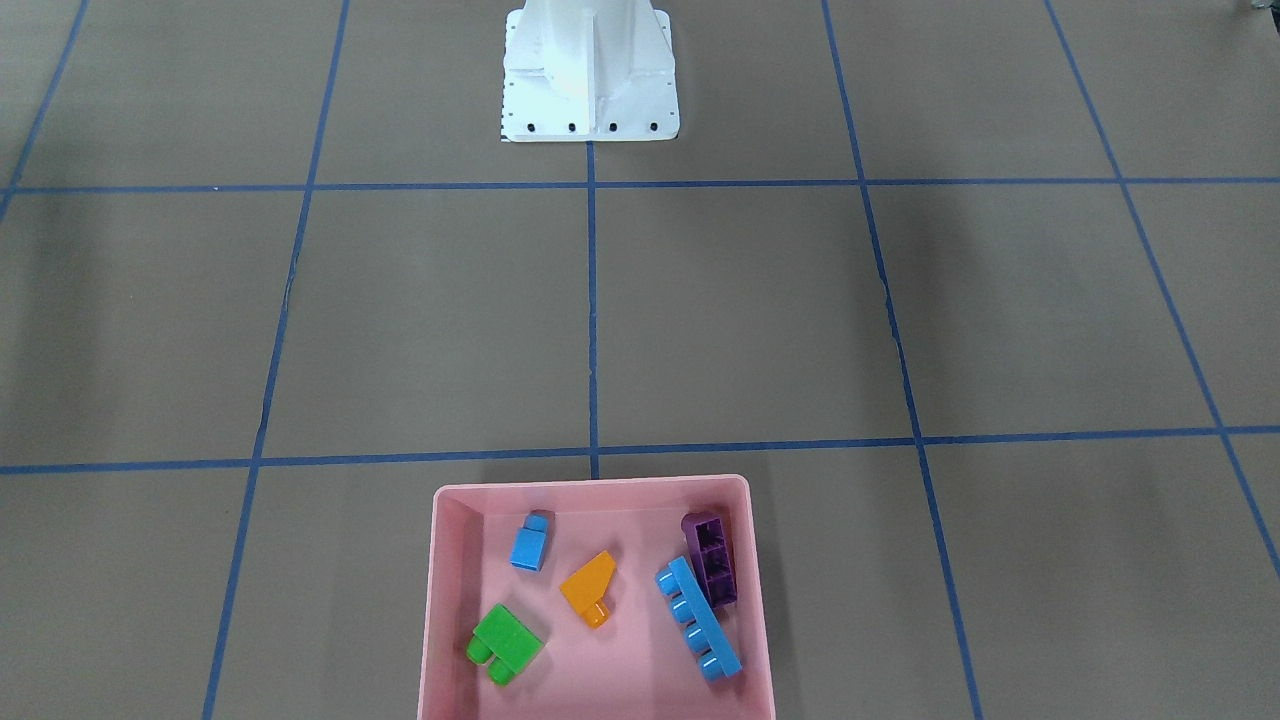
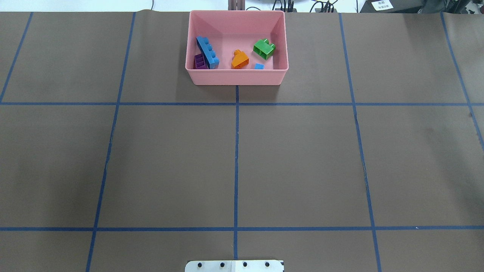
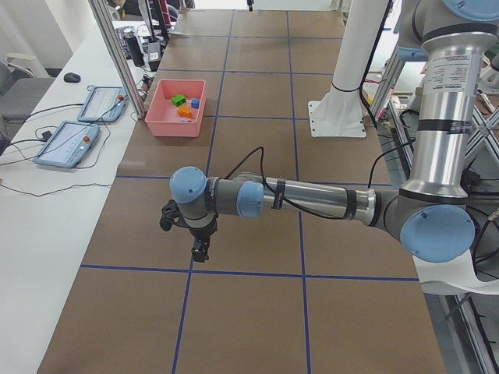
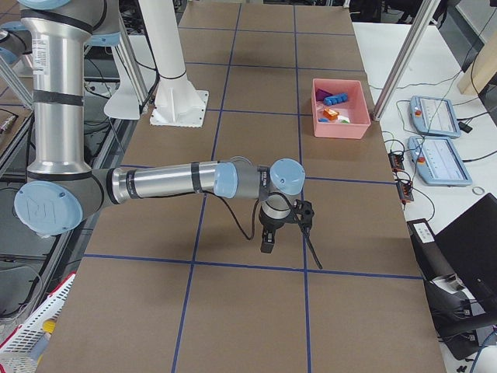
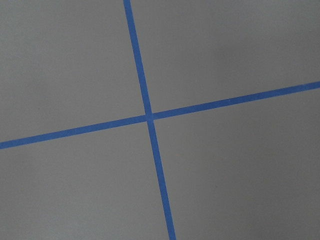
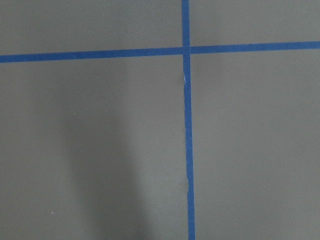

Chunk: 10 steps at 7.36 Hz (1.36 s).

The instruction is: Put all blocks into box

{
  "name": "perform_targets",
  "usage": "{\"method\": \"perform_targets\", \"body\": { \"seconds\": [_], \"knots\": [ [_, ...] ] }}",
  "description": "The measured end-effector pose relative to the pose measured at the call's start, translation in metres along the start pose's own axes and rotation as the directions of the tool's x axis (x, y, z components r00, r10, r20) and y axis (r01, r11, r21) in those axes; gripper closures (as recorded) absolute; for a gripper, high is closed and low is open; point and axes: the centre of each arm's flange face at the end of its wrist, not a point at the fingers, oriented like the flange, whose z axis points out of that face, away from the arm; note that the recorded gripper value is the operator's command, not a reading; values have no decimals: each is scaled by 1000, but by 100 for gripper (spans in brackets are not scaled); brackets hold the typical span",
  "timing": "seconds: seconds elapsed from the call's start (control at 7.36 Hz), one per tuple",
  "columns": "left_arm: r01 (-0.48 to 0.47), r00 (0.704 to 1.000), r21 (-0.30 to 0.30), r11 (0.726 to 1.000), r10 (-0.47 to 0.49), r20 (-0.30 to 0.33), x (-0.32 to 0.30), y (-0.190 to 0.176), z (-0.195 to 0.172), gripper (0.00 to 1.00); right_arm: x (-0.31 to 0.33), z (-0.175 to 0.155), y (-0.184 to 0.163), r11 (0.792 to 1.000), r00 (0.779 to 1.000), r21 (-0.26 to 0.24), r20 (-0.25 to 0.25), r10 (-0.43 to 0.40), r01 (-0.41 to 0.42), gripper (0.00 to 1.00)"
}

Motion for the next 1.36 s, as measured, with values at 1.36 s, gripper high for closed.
{"method": "perform_targets", "body": {
  "seconds": [1.36],
  "knots": [
    [50, 999, -18, 999, -50, 12, -8, 38, -4, 0, 9, -5, 7, 1000, 999, 11, 31, 23, -23, 0]
  ]
}}
